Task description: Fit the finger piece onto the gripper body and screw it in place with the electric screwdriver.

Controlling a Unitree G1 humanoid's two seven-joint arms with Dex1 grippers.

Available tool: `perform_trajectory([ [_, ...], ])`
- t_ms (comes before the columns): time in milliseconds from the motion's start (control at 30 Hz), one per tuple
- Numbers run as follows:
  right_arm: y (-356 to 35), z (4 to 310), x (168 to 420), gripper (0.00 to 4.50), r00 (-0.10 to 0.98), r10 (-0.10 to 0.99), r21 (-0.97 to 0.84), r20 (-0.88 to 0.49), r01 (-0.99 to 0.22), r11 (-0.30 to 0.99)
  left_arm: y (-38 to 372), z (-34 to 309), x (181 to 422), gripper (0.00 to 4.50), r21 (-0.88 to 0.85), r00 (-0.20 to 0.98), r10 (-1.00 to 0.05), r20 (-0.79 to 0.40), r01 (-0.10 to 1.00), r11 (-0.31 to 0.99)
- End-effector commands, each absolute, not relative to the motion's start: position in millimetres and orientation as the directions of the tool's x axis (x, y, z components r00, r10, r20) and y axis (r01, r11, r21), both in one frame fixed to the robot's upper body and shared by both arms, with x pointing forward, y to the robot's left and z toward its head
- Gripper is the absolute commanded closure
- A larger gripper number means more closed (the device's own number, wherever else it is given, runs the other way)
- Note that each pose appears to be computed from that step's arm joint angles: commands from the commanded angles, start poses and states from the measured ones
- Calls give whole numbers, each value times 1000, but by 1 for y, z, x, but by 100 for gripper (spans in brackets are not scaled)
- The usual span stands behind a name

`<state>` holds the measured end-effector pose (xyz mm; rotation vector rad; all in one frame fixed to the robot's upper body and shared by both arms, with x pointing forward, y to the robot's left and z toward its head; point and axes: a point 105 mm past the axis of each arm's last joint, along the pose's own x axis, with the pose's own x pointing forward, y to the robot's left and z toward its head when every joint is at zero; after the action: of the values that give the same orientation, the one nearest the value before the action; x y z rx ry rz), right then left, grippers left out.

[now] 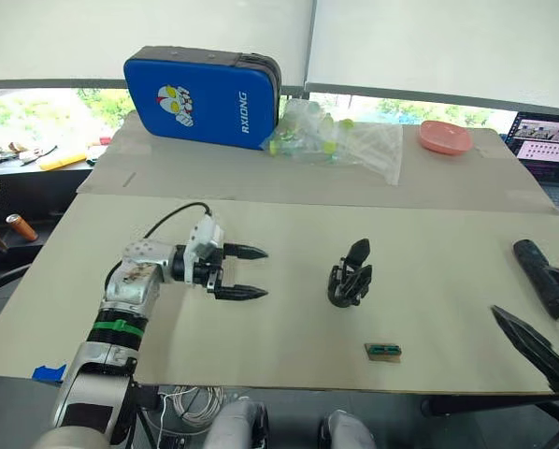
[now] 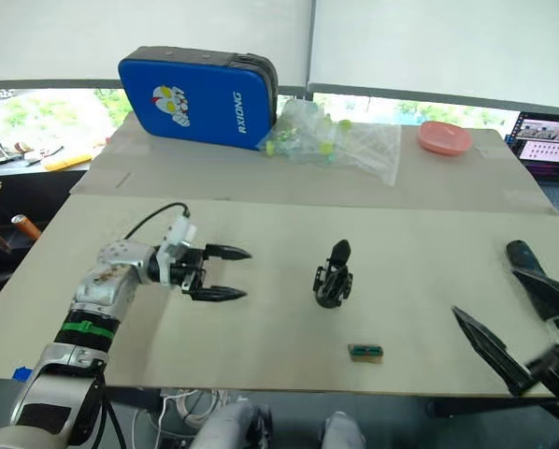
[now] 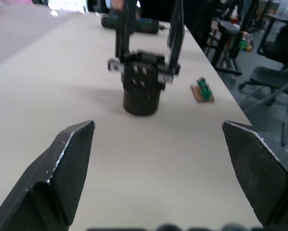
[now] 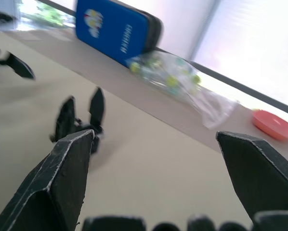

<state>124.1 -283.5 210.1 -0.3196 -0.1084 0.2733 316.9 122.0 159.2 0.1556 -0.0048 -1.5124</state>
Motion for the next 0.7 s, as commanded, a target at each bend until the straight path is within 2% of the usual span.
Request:
perform_trajectory([
  [33, -311, 204, 94, 0, 994, 73, -303, 77, -47, 952, 124, 184, 316, 5, 136, 92, -996, -21, 987, 88],
  [167, -324, 183, 74, 0, 999, -49, -215, 18, 52, 975, 121, 190, 310, 5, 124, 102, -995, 12, 987, 102],
  [267, -337, 168, 75, 0, 986, -144, -208, -82, 124, 970, 117, 189, 303, 5, 100, 102, -994, 29, 990, 104],
  [433, -361, 170, 115, 0, 979, -147, -185, -138, 120, 975, 109, 193, 299, 5, 81, 108, -992, 64, 990, 113],
  [533, -408, 149, 147, 0, 921, -242, -207, -304, 184, 961, 101, 198, 300, 5, 87, 106, -991, 83, 990, 114],
  [633, -432, 146, 169, 0, 902, -271, -227, -335, 202, 953, 97, 203, 302, 5, 89, 115, -988, 103, 988, 124],
  [700, -459, 143, 193, 0, 887, -323, -225, -329, 259, 939, 95, 207, 305, 5, 96, 126, -985, 116, 986, 137],
])
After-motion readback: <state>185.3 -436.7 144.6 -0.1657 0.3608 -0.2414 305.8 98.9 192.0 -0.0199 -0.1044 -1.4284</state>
